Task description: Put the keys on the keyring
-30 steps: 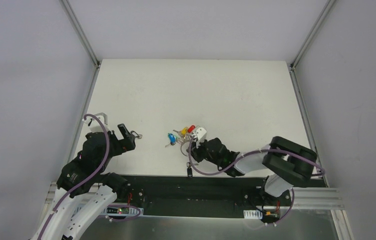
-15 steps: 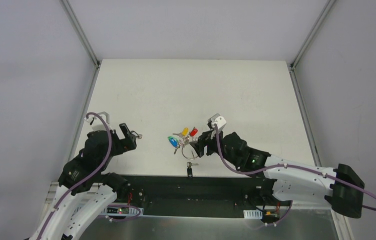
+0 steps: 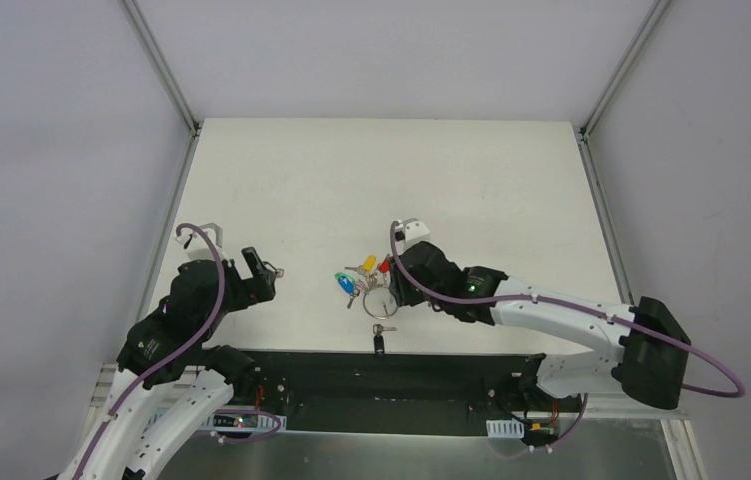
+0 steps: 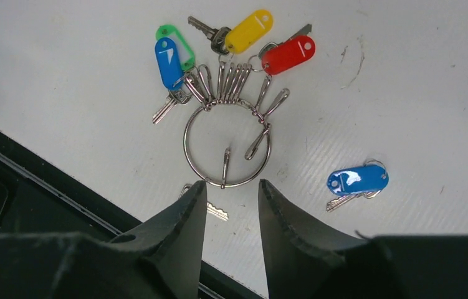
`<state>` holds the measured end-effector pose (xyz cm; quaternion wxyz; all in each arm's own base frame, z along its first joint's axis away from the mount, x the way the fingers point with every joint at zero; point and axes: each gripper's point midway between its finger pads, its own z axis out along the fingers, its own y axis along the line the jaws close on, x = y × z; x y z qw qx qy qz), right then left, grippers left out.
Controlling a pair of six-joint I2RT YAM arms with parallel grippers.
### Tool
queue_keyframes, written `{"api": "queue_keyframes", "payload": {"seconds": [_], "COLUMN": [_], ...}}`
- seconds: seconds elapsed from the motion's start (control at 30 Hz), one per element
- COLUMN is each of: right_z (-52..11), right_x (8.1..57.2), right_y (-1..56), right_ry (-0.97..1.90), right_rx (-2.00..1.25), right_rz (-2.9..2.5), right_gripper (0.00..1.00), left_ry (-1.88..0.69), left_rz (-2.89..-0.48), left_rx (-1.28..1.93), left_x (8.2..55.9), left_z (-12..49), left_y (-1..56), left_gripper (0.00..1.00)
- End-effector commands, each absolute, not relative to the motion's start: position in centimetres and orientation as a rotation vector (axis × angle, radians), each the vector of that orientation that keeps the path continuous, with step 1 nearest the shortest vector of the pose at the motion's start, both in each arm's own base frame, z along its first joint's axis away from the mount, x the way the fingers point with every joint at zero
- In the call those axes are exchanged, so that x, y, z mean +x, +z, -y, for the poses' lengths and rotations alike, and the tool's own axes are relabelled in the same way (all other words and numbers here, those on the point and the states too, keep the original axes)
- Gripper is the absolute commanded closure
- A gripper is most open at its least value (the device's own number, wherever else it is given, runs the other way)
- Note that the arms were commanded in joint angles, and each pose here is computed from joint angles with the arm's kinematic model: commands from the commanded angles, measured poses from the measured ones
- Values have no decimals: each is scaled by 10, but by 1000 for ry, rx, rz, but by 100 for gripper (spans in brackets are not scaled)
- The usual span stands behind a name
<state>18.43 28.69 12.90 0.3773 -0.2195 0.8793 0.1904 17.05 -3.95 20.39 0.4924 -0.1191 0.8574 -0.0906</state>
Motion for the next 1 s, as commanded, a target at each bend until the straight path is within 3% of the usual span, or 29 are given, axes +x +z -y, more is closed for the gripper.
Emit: {"api": "queue_keyframes", "payload": {"seconds": [0.0, 0.4, 0.97], "right_z": [-286, -305, -309], "right_x": [187, 207, 208], "right_y": [112, 69, 39], "right_ry": [445, 378, 367], "right_rx": [-320, 24, 163], "right_rz": [-2416, -2579, -2651], "right_gripper": [62, 74, 74], "left_ry": [-252, -297, -324], "left_rz": [-2075, -2063, -2075], "left_rx": [-267, -235, -204], "left_x": [170, 169, 169], "left_z": [44, 50, 57], "left_y": [205, 208, 207], "left_gripper": [1, 1, 1]}}
